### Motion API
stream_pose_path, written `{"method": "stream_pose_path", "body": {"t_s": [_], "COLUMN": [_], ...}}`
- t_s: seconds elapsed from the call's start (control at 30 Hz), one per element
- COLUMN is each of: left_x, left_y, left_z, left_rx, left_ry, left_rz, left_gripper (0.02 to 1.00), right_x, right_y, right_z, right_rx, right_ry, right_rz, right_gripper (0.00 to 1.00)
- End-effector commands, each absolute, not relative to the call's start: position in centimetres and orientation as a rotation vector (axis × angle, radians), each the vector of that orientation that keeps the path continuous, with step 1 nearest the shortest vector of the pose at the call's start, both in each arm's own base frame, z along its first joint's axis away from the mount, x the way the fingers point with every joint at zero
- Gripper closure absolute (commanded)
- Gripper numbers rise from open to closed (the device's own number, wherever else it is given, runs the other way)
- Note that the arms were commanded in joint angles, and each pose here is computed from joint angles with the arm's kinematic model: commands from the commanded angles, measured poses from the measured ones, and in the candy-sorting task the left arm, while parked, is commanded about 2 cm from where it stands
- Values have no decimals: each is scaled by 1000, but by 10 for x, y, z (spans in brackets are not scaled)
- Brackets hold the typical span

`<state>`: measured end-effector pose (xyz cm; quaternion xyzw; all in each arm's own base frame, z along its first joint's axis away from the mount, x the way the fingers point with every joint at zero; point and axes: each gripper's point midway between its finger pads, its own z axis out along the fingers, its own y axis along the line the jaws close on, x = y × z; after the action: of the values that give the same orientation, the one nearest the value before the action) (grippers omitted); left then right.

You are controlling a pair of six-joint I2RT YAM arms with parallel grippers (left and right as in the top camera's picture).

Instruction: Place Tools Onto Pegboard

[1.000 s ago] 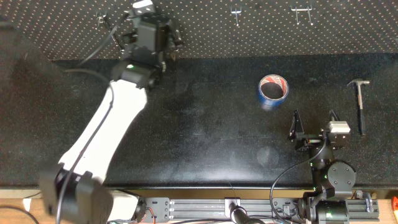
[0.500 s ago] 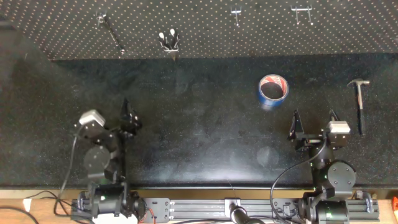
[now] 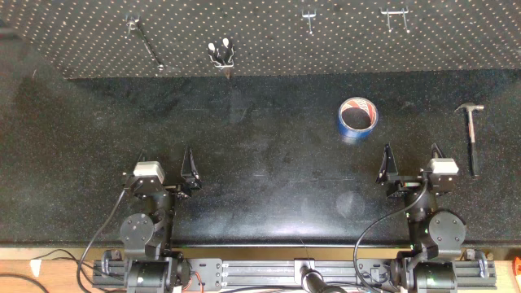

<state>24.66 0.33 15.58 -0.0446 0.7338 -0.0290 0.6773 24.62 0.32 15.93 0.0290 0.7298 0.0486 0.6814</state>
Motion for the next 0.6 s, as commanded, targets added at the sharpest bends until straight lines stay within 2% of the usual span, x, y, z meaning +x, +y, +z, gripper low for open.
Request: {"method": "stream_pose_path", "body": {"t_s": [0.03, 0.33, 0.4, 0.53, 0.6], "left_x": [246, 246, 246, 246, 246], "left_y": [-2, -2, -2, -2, -2], "left_z": [156, 156, 156, 156, 156], "left_rx": [-63, -63, -63, -63, -63], "left_ry": [1648, 1648, 1648, 1648, 1648], "left_rz": [-78, -78, -78, -78, -78], "left_gripper": [20, 20, 23, 20, 23], "right_x": [246, 246, 248, 289, 311], "right_y": [5, 1, 1, 39, 61], "right_z": [158, 158, 160, 187, 181], "right_rx": [69, 103, 313, 253, 206], "right_ry": [1638, 1636, 1650, 1903, 2010], "right_rz": [121, 117, 306, 427, 450], "right_gripper": [25, 25, 25, 27, 25]}}
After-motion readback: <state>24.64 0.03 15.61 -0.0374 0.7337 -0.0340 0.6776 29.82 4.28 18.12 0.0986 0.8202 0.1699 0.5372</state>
